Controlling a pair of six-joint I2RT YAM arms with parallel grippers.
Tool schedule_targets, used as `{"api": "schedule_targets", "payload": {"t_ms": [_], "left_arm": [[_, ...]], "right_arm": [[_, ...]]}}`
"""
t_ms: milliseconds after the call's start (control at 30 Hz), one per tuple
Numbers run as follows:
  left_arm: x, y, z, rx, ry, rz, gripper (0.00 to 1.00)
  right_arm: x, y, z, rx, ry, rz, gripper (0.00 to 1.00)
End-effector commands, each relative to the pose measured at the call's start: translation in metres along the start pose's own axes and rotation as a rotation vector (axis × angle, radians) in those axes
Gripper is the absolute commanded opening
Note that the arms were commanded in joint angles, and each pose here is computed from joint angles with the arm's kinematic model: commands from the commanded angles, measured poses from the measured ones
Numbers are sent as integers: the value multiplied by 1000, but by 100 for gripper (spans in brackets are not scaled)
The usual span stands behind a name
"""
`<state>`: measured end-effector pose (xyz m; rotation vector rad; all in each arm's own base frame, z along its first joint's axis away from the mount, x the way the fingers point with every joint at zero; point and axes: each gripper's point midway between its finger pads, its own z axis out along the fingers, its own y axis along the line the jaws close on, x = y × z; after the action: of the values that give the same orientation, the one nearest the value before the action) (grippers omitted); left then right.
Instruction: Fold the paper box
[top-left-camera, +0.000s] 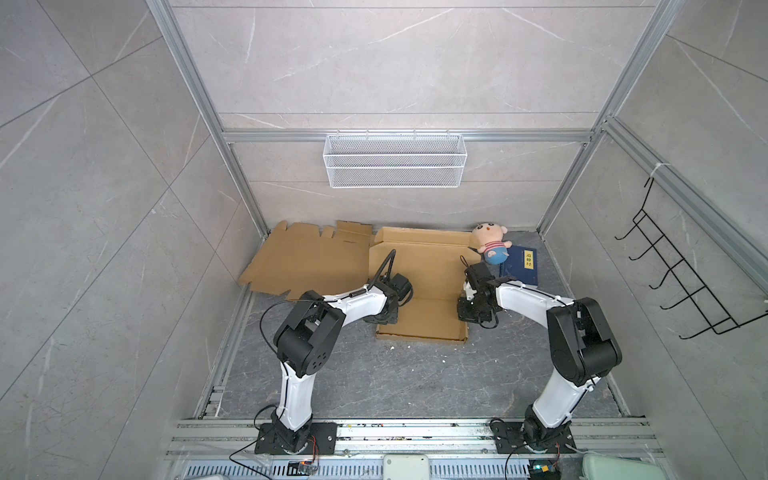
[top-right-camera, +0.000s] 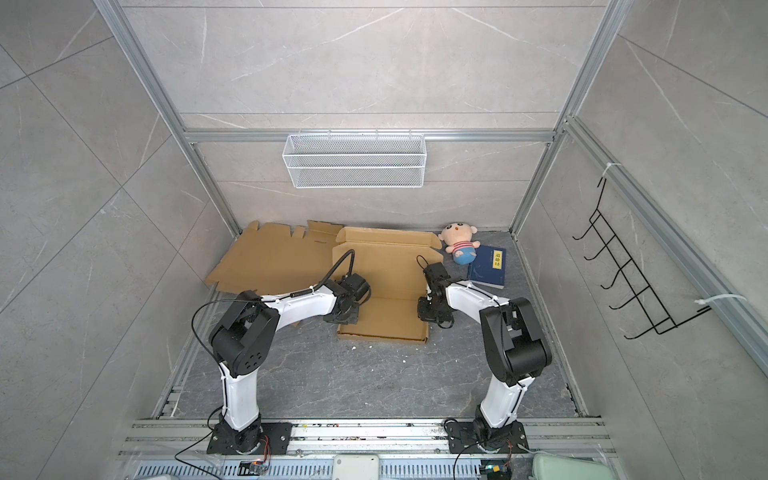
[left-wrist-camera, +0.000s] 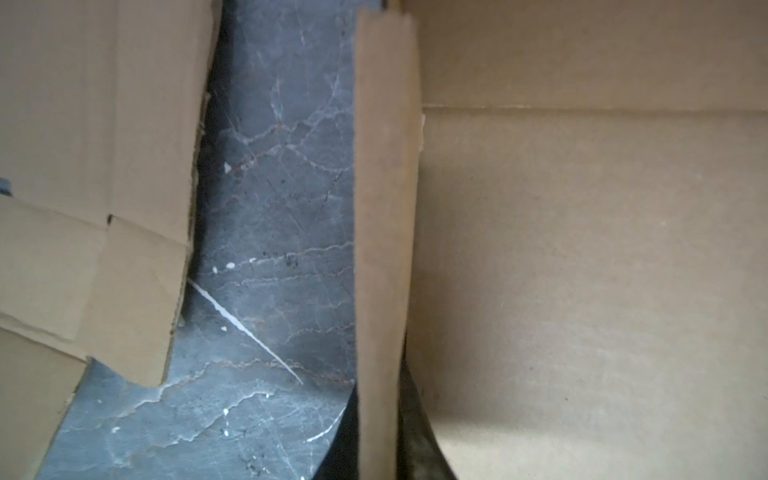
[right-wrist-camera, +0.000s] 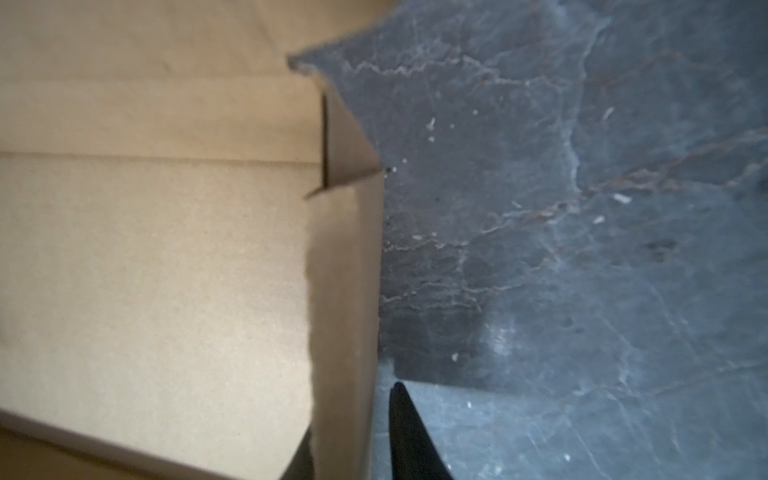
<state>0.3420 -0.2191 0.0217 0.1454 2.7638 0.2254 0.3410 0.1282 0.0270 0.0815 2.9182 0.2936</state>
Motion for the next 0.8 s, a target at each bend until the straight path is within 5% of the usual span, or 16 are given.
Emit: {"api": "schedule_targets", "payload": {"t_ms": [0, 500, 767], "left_arm": [[12, 12, 10, -102, 39, 35, 4], [15, 8, 12, -100, 57, 23, 0], [-4, 6, -10, -42, 31, -2, 19]], "right_arm": [[1, 3, -9, -9, -20, 16, 23], [1, 5, -7, -25, -22, 32, 24], [2, 3, -4, -15, -13, 28, 23]]}}
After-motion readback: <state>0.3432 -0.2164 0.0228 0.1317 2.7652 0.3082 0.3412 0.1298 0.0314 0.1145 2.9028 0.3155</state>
